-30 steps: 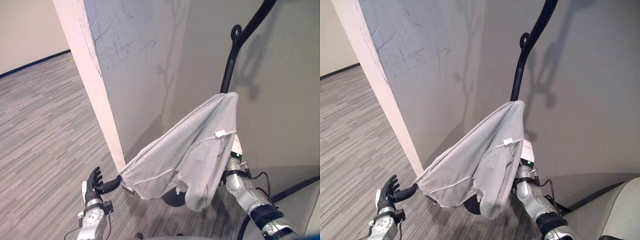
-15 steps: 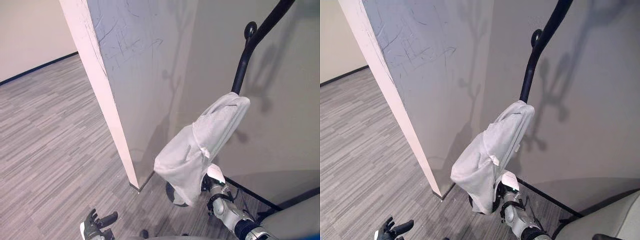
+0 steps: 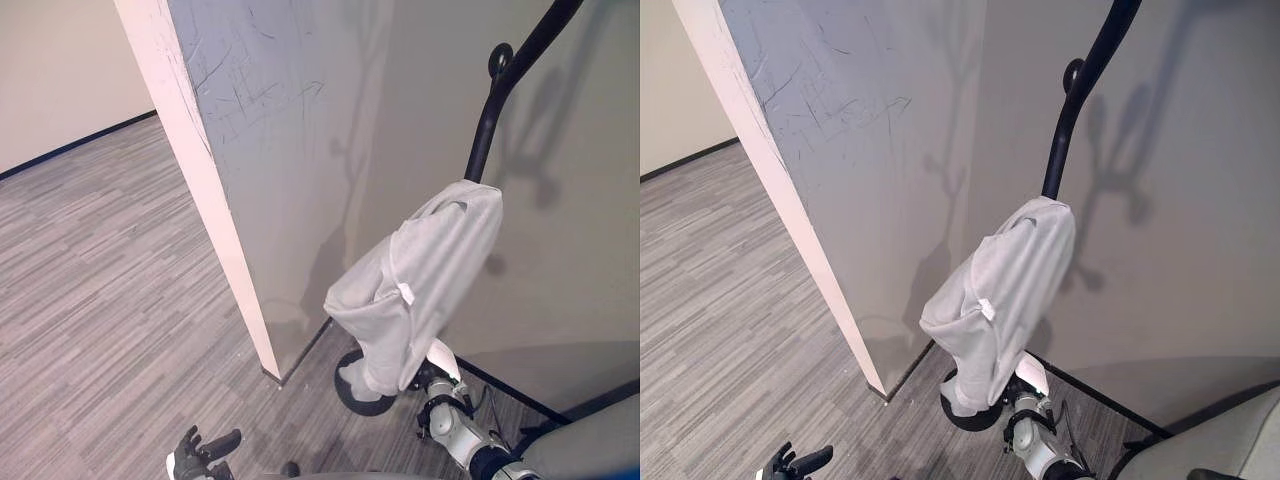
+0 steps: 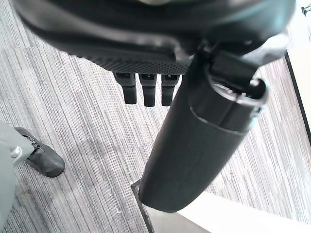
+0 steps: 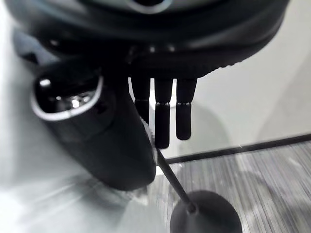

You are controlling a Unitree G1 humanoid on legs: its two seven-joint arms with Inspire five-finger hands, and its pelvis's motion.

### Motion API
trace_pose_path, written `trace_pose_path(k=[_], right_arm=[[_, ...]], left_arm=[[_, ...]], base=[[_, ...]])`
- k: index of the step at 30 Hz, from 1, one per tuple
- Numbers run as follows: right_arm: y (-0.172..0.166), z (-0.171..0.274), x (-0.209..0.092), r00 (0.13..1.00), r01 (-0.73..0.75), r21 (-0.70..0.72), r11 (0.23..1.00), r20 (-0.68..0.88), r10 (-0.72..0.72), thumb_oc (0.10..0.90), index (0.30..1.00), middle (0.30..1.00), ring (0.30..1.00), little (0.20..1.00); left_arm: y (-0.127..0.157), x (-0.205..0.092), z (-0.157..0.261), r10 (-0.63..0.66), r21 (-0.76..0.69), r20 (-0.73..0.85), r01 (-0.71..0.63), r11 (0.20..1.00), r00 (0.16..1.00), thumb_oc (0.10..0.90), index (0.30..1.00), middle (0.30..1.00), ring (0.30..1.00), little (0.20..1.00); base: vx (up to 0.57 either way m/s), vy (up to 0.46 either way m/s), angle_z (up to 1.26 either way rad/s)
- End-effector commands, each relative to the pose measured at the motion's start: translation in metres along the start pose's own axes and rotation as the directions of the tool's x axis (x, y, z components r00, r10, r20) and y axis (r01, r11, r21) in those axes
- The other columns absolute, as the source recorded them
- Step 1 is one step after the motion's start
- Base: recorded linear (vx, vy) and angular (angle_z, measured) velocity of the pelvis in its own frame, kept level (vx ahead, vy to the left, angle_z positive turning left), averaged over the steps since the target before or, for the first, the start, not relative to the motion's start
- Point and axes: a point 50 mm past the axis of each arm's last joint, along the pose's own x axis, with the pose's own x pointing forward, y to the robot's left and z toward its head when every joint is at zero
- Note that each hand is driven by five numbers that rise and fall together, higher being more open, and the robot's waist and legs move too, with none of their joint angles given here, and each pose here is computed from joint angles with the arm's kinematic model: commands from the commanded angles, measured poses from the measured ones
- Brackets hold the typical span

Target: Hang the clothes on the sofa on the clothes rack.

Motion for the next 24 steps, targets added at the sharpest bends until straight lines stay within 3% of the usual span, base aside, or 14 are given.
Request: trace_pose_path(k=[1,7,11,14,19,21,22,24], right_arm=[[-0.025,0.016,0.008,0.986,0.141,0.108,0.984,0.069,-0.149,0.800,0.900,0.900,0.900,0.900],[-0.070,0.004,0.000,0.938,0.327,0.352,0.877,-0.011,-0.346,0.800,0.900,0.900,0.900,0.900],[-0.081,-0.008,-0.009,0.917,0.382,0.403,0.831,-0.057,-0.394,0.800,0.900,0.900,0.900,0.900],[-0.078,-0.035,-0.027,0.870,0.492,0.494,0.717,-0.239,-0.432,0.800,0.900,0.900,0.900,0.900],[-0.068,-0.064,-0.042,0.807,0.588,0.488,0.645,-0.414,-0.421,0.800,0.900,0.900,0.900,0.900],[-0.058,-0.076,-0.048,0.778,0.619,0.507,0.599,-0.502,-0.379,0.800,0.900,0.900,0.900,0.900],[-0.042,-0.087,-0.054,0.744,0.649,0.538,0.538,-0.598,-0.298,0.800,0.900,0.900,0.900,0.900],[-0.033,-0.092,-0.057,0.729,0.661,0.561,0.498,-0.639,-0.247,0.800,0.900,0.900,0.900,0.900]], left_arm=[[-0.008,0.007,0.027,0.028,-0.110,0.087,-0.018,0.994,0.996,0.800,0.900,0.900,0.900,0.900],[0.013,0.010,0.019,0.109,-0.232,0.015,-0.103,0.967,0.994,0.800,0.900,0.900,0.900,0.900],[0.024,0.012,0.018,0.143,-0.269,-0.008,-0.140,0.953,0.990,0.800,0.900,0.900,0.900,0.900],[0.039,0.011,0.008,0.181,-0.287,-0.056,-0.190,0.939,0.982,0.800,0.900,0.900,0.900,0.900],[0.052,0.007,-0.012,0.200,-0.267,-0.129,-0.228,0.936,0.971,0.800,0.900,0.900,0.900,0.900],[0.060,0.003,-0.025,0.219,-0.245,-0.183,-0.260,0.934,0.958,0.800,0.900,0.900,0.900,0.900],[0.063,0.001,-0.031,0.225,-0.226,-0.214,-0.272,0.935,0.951,0.800,0.900,0.900,0.900,0.900],[0.064,0.000,-0.034,0.222,-0.213,-0.231,-0.272,0.938,0.947,0.800,0.900,0.900,0.900,0.900]], base=[[0.01,0.014,-0.04],[0.00,0.015,-0.12],[0.00,0.012,-0.13],[0.00,0.000,-0.08],[0.02,0.000,-0.11],[0.02,-0.002,-0.13],[0.02,-0.003,-0.12],[0.02,-0.003,-0.12]])
